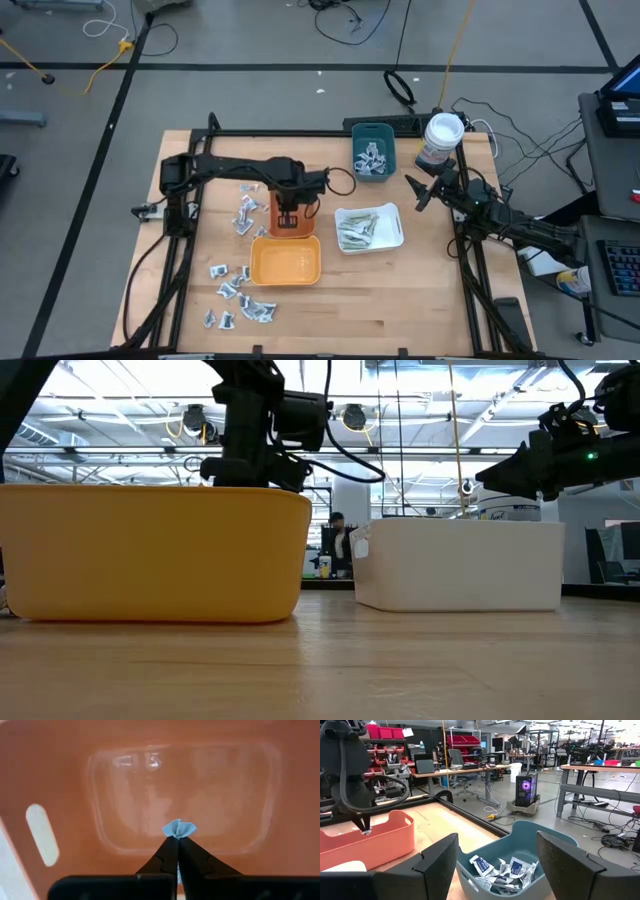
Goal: Pick & Place First Aid Supplies
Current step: Put the orange sachet into the orange bin
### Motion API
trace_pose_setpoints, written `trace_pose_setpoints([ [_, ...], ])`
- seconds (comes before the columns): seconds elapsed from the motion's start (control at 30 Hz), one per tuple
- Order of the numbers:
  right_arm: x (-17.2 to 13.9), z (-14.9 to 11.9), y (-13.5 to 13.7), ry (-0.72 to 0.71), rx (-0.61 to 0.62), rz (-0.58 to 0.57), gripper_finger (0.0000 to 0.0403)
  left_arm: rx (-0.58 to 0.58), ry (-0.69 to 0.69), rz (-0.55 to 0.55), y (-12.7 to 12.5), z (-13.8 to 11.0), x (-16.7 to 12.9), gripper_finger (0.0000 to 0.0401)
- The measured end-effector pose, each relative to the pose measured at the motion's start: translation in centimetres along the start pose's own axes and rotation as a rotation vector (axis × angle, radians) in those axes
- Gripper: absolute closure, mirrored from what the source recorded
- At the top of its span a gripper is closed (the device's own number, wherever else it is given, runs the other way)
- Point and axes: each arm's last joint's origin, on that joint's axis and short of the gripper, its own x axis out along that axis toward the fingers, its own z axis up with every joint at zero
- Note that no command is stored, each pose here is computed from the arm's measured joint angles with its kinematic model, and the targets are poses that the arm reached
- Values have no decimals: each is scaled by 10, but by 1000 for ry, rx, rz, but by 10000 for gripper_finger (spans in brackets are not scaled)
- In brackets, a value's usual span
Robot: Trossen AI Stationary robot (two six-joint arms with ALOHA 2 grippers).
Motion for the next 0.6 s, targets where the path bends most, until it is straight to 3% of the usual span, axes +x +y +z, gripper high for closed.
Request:
trace_pose_setpoints([
  [0.23,0,0,0,0,0,0,144,-18,1,0,-5,0,0,339],
  [0.43,0,0,0,0,0,0,140,15,35,-4,-7,-7,-7,246],
  [0.6,0,0,0,1,0,1,140,-27,21,-5,7,-22,-28,188],
])
